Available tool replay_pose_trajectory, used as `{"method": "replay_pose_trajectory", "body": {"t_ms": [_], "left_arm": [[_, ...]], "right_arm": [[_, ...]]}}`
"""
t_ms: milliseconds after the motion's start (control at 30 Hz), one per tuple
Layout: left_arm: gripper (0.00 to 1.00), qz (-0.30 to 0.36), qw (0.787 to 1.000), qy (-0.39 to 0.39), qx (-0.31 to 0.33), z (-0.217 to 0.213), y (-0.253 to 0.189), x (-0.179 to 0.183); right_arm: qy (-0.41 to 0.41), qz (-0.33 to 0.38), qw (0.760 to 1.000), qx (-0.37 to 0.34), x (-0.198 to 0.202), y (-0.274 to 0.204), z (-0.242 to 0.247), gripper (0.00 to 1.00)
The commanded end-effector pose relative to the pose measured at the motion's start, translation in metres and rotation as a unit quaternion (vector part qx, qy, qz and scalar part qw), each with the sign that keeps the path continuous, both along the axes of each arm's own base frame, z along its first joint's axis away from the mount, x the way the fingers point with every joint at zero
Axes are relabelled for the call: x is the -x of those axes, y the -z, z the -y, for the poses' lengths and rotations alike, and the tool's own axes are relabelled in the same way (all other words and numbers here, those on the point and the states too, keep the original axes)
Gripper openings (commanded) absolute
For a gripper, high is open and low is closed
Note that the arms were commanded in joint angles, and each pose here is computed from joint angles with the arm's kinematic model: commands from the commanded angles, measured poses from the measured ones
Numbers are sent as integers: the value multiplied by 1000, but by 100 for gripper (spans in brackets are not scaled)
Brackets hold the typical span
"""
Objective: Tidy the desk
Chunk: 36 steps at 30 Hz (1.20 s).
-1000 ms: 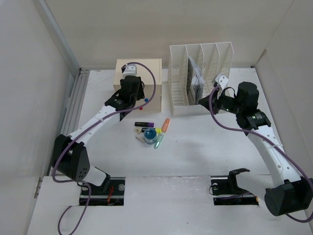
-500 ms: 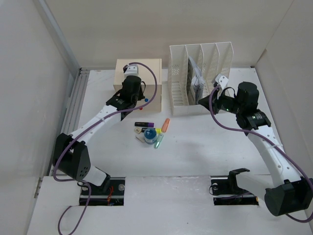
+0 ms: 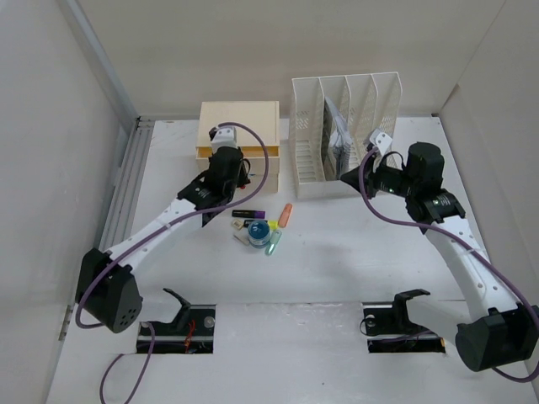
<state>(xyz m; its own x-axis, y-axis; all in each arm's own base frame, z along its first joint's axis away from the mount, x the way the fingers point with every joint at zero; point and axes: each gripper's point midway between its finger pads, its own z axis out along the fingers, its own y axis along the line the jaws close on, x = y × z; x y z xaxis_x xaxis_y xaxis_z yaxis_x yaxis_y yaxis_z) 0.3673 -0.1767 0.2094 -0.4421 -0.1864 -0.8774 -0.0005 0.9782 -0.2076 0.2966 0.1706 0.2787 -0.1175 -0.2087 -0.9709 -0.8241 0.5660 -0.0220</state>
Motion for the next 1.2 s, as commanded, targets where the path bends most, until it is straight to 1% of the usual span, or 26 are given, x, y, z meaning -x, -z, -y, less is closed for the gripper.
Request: {"method": "replay_pose_trajectory", "body": {"t_ms": [0,100,133,167,233,267,300,333,367,400,467,500,567,633,700,733,800,833,867,900,933,1000,1033,1067,1133,1167], "left_arm": [[0,-41,999,17,14,1,16,37],[0,-44,998,29,34,3,10,54],[0,-63,997,32,37,2,20,62],[0,-57,997,42,44,4,15,68],[0,-67,996,43,47,1,23,76],[6,-63,996,43,50,0,20,77],[17,-63,996,43,50,-1,21,79],[28,-61,996,38,48,-3,21,78],[45,-61,996,38,48,-3,21,78],[48,-61,996,38,48,-3,21,78],[56,-67,995,48,52,0,20,81],[69,-64,995,53,57,1,16,83],[81,-59,994,67,66,5,8,88],[88,-50,991,90,81,10,-5,101],[90,-39,988,109,99,11,-20,110],[90,-12,986,126,113,11,-41,118],[96,27,983,139,114,3,-65,125],[96,55,984,128,110,-5,-78,124],[98,97,981,121,117,-16,-99,128],[100,125,980,104,116,-27,-113,127],[100,155,980,50,111,-46,-117,119],[100,201,973,3,117,-70,-132,121],[100,213,969,-15,121,-76,-134,120],[100,230,964,-44,123,-88,-136,118],[100,242,961,-56,123,-92,-135,116],[100,244,960,-63,122,-95,-134,114]], "right_arm": [[-19,22,1000,-9,7,-13,-3,9],[-32,25,999,-10,10,-14,-5,9],[-39,20,999,-11,13,-12,-6,9],[-43,14,999,-12,12,-9,-8,9],[-50,9,999,-10,13,-5,-9,10],[-58,13,998,-9,15,-6,-10,20],[-63,-1,998,-6,16,2,-11,27],[-67,8,998,2,16,0,-10,32],[-78,2,997,0,17,0,-15,37],[-87,-3,996,5,19,5,-19,45],[-102,0,995,16,22,5,-24,57],[-115,-6,993,24,25,12,-31,66],[-140,-3,989,43,31,20,-41,74],[-179,-3,982,64,40,32,-63,80],[-211,-3,973,91,45,50,-80,81],[-232,1,967,108,54,59,-95,82],[-260,14,957,132,56,79,-111,82],[-259,23,954,147,54,87,-115,83],[-263,51,953,144,51,85,-129,85],[-262,61,951,150,49,92,-132,85],[-258,66,952,153,43,97,-137,87],[-246,78,951,168,30,102,-143,90],[-245,77,950,176,20,107,-148,90],[-250,75,949,177,19,109,-154,92],[-248,76,949,181,11,110,-163,95],[-252,65,947,190,9,122,-169,95]]}}
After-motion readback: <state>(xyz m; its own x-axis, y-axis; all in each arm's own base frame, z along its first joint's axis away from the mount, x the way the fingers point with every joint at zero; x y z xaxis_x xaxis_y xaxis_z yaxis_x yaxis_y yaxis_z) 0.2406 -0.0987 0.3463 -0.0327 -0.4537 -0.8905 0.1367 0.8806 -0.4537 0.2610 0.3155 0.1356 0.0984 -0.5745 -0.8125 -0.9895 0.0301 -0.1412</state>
